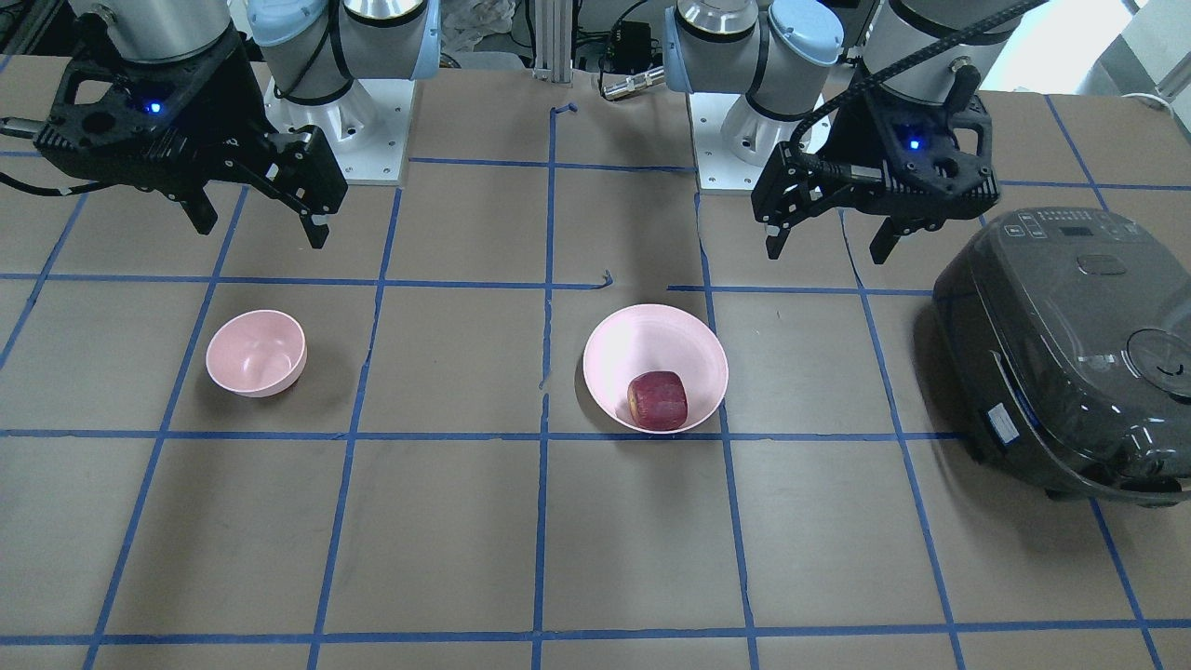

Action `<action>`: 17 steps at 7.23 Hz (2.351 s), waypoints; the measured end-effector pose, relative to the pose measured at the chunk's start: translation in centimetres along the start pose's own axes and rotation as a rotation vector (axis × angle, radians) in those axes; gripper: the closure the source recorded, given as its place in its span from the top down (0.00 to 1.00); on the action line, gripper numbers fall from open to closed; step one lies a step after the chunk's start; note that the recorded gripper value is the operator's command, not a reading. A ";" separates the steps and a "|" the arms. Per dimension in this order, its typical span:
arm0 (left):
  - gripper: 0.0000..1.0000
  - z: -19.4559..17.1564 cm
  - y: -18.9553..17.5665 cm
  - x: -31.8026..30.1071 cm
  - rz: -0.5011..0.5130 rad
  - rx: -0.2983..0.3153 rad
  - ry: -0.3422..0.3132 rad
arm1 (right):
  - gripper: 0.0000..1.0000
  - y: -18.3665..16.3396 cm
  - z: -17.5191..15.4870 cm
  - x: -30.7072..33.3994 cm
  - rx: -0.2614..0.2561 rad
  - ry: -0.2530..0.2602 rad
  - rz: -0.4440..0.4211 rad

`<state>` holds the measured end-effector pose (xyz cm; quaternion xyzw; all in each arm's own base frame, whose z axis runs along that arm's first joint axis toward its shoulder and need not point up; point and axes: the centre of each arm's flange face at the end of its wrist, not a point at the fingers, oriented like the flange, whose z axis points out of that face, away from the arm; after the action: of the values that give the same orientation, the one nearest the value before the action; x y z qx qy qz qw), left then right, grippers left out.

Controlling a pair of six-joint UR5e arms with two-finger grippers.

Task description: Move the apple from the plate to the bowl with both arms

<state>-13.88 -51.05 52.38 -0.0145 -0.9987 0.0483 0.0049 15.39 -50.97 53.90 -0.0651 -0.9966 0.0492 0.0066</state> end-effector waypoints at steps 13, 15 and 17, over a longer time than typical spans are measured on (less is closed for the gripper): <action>1.00 0.1 0.0 0.2 -0.008 -0.002 -0.001 | 1.00 0.2 0.2 -0.1 -0.012 0.003 -0.011; 1.00 0.1 0.0 0.2 -0.009 -0.003 0.001 | 1.00 0.2 0.3 -0.1 -0.015 0.002 -0.018; 1.00 0.2 0.0 0.2 -0.009 -0.005 0.003 | 1.00 0.1 0.4 0.0 -0.018 0.001 -0.021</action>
<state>-14.09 -51.06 52.14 -0.0101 -0.9989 0.0459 0.0064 15.39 -50.87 53.47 -0.0547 -0.9977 0.0402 0.0069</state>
